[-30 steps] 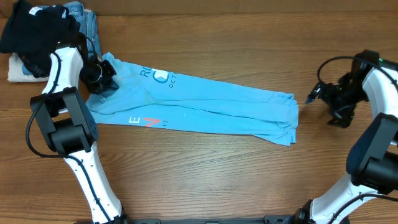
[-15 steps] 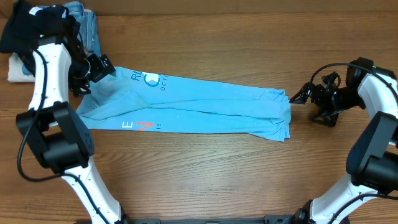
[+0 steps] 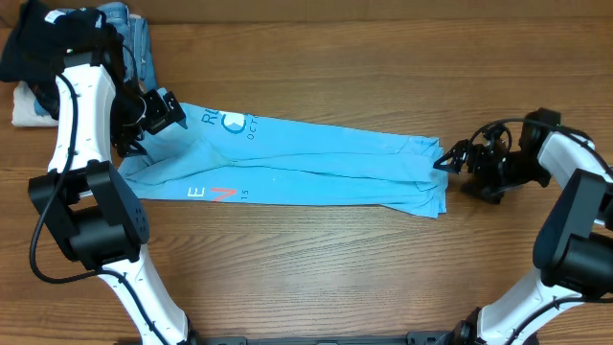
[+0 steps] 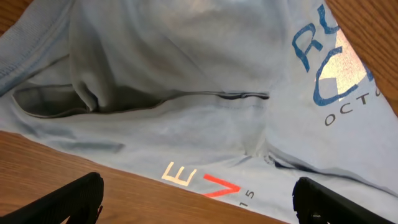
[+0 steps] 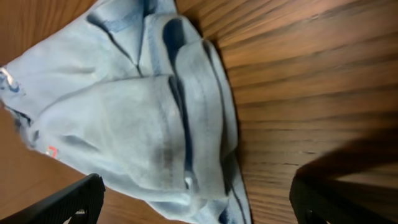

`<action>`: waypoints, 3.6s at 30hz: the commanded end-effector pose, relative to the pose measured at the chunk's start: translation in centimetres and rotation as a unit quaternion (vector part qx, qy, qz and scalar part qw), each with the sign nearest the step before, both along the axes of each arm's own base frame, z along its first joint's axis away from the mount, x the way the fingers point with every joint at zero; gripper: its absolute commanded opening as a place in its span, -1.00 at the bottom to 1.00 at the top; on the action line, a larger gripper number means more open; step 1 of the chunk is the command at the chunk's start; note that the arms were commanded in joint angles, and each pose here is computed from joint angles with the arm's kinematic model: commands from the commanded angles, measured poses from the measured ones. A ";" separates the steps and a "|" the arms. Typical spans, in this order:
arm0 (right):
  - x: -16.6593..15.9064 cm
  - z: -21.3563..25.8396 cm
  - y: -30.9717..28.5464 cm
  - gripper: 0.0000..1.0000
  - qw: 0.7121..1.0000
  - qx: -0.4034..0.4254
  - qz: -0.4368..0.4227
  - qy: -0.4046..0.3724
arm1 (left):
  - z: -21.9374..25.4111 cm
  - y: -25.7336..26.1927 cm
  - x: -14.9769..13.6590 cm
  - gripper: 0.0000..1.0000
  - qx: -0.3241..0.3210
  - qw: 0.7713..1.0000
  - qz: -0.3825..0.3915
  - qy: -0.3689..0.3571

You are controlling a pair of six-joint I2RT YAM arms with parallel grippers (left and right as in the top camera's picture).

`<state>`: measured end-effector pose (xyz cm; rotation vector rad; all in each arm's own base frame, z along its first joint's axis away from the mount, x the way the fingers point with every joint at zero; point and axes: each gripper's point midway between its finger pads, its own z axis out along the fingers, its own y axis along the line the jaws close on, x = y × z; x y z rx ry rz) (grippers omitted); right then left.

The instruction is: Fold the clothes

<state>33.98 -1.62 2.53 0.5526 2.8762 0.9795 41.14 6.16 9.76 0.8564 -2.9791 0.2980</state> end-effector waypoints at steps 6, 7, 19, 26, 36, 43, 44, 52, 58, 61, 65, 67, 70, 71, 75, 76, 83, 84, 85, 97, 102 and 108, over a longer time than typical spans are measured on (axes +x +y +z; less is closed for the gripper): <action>-1.5 -0.9 2.1 1.00 0.999 0.043 0.010 -0.001 | 0.4 -0.2 -0.2 1.00 0.004 1.000 -0.012 -0.001; -1.8 -1.1 2.3 1.00 0.999 0.044 0.011 0.002 | 0.4 -0.4 -0.2 1.00 0.004 1.000 -0.014 -0.001; -3.6 -4.1 5.3 0.30 0.999 0.022 0.009 0.049 | 0.4 -1.9 -0.1 1.00 0.004 0.999 -0.032 0.002; -3.3 -4.5 4.3 -0.61 0.998 -0.003 -0.014 0.059 | 0.4 -2.0 -0.3 1.00 0.004 0.999 -0.034 0.005; -1.5 -1.8 -0.7 -0.92 0.990 -0.031 -0.095 0.097 | 0.4 -1.9 -0.4 1.00 0.008 0.999 -0.037 0.009; -1.8 0.8 -4.1 -0.92 0.977 -0.116 -0.106 0.143 | 0.4 -1.9 -0.4 1.00 0.008 0.999 -0.037 0.008; -1.9 1.2 -4.4 -0.92 0.974 -0.131 -0.112 0.149 | 0.4 -1.9 -0.4 1.00 0.008 0.999 -0.036 0.008; -1.3 3.9 -3.0 -0.92 0.962 -0.219 -0.097 0.133 | 0.4 -1.9 -0.3 1.00 0.009 0.999 -0.036 0.005; -0.7 3.7 1.0 -0.92 0.952 -0.277 -0.048 0.119 | 0.4 -1.9 -0.2 1.00 0.009 0.999 -0.036 0.005; -0.1 3.7 3.1 -0.92 0.947 -0.307 -0.021 0.096 | 0.4 -1.9 -0.3 1.00 0.009 0.999 -0.036 0.005; 0.3 3.6 6.5 -0.91 0.948 -0.310 0.021 0.066 | 0.4 -1.9 -0.3 1.00 0.009 0.999 -0.036 0.005; 0.3 3.6 8.1 -0.89 0.948 -0.311 0.040 0.055 | 0.4 -1.9 -0.3 1.00 0.009 0.999 -0.036 0.005; 0.3 3.6 9.8 -0.84 0.945 -0.318 0.065 0.036 | 0.4 -1.9 -0.3 1.00 0.008 0.999 -0.036 0.006; 0.3 3.5 10.3 -0.82 0.943 -0.322 0.072 0.031 | 0.4 -1.9 -0.3 1.00 0.008 0.999 -0.036 0.006; 0.0 3.3 12.3 -0.65 0.938 -0.331 0.100 0.012 | 0.4 -1.9 -0.4 1.00 0.008 0.999 -0.037 0.007; -0.1 3.2 12.7 -0.56 0.938 -0.331 0.105 0.009 | 0.4 -2.0 -0.4 1.00 0.008 0.999 -0.037 0.008; -0.5 3.2 13.6 0.18 0.938 -0.335 0.094 0.011 | 0.4 -2.0 -0.5 1.00 0.008 0.999 -0.037 0.011; -0.4 3.2 13.5 0.20 0.938 -0.338 0.081 0.013 | 0.4 -2.0 -0.6 1.00 0.008 0.999 -0.037 0.011; -0.2 3.5 13.3 0.21 0.938 -0.339 0.067 0.016 | 0.4 -2.0 -0.6 1.00 0.008 0.999 -0.037 0.011; 1.9 6.8 8.0 0.67 0.942 -0.332 -0.017 0.042 | 0.4 -2.0 -0.7 1.00 0.007 0.999 -0.039 0.013; 2.5 6.4 9.6 -0.32 0.964 -0.264 0.024 0.027 | 0.4 -2.1 -0.7 1.00 0.005 0.999 -0.042 0.012; 2.1 4.6 10.8 -0.82 0.971 -0.236 0.032 0.026 | 0.4 -2.2 -0.9 1.00 0.004 0.999 -0.043 0.017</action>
